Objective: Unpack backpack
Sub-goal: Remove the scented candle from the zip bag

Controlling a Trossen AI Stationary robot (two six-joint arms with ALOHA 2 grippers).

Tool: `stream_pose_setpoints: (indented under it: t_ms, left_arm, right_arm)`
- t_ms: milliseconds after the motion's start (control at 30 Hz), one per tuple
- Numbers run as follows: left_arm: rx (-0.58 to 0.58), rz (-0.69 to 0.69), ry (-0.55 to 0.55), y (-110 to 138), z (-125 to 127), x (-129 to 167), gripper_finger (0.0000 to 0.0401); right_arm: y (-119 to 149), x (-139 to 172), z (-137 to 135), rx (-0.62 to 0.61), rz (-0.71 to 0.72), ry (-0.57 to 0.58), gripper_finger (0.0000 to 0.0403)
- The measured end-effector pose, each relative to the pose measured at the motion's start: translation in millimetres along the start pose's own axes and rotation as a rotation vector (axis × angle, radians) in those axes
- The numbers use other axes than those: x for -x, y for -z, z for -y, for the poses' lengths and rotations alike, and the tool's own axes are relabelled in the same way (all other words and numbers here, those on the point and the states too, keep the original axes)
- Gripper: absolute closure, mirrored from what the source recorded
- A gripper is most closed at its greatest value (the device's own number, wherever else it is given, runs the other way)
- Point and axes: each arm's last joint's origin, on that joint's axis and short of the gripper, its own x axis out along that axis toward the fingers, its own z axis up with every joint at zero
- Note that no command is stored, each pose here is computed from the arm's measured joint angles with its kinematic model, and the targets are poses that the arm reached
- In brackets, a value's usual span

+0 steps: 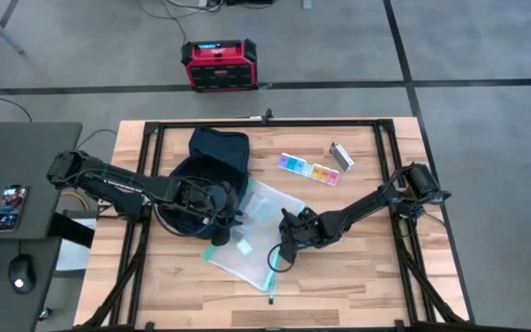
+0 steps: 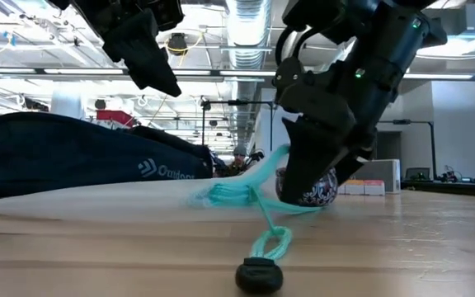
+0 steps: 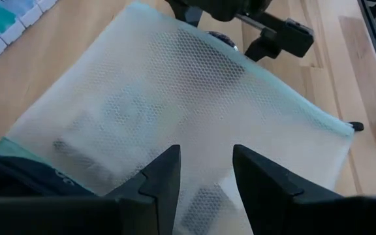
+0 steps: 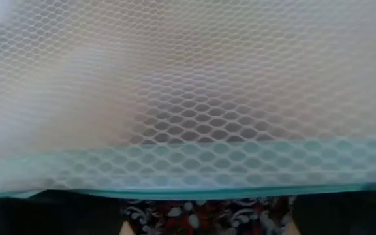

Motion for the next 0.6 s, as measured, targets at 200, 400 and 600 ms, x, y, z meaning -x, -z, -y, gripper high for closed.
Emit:
stream_pose_setpoints:
  t_ms: [200,400,600]
  left_arm:
    - [0.0,0.0,0.003,0,0,0,0.0276]
    - [0.004,-0.004,0.003,0,0,0,0.0276]
    - [0.004,-0.004,0.003,0,0,0,0.0276]
  right_arm:
    - [-4,4,2,-0.032,-0.019,-0.019,0.0121]
    - [9,30,0,0.012,-0.132,-0.034,0.0121]
    - [21,73,3,0.01,-0.183,0.008,0.0121]
